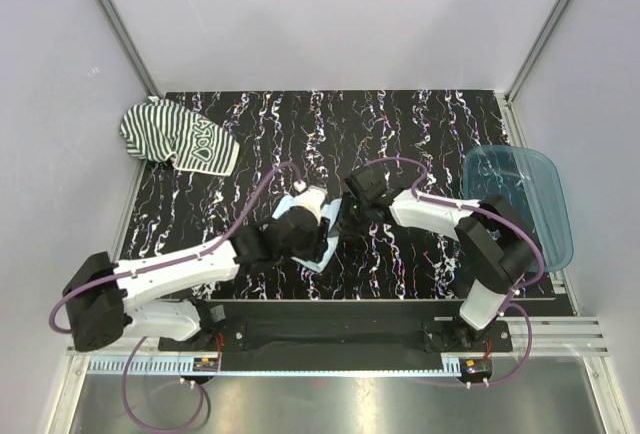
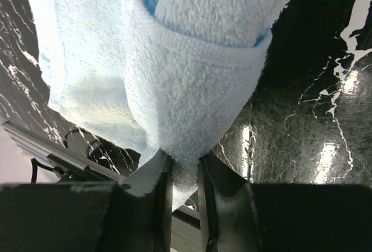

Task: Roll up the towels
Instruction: Roll the towel

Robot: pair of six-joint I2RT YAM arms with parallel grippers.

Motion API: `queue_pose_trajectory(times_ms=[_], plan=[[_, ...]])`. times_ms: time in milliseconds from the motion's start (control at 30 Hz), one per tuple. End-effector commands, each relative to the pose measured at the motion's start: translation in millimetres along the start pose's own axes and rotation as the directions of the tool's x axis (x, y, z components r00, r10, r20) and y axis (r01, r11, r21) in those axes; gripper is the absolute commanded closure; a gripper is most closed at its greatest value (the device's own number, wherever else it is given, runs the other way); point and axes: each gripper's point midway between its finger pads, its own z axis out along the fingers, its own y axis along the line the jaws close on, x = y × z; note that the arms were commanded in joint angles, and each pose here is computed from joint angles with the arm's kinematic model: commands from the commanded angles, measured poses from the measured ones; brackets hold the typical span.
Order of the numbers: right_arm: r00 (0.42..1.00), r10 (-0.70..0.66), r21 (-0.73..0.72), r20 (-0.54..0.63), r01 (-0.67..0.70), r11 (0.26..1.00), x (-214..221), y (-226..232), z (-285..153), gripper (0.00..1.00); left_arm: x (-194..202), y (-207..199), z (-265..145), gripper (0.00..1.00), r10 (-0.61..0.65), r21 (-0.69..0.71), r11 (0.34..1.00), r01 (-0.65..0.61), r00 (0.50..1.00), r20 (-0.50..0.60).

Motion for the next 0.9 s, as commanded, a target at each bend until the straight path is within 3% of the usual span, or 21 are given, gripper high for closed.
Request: queue_pose_trajectory(times_ms=[0,267,867], plan=[[1.000,-0.017,0.060,-0.022,0.018,0.998,4.8,-5.5,0.9,0.91,-10.8,-3.3,5.1,0.49,0.092,-0.096,0.992,-0.086,0.994,0.058],[0.999,-0.025,0.076,-0.037,0.028,0.997,7.7,-6.5,-0.4,0.90,8.0,-26.0,23.0,0.49,0.203,-0.147,0.969,-0.198,0.979,0.020],[0.997,-0.040,0.073,-0.065,0.045,0.996,12.2,-5.8,-2.5,0.90,52.4,-3.5,53.3,0.49,0.212,-0.238,0.945,-0.226,0.974,-0.082]])
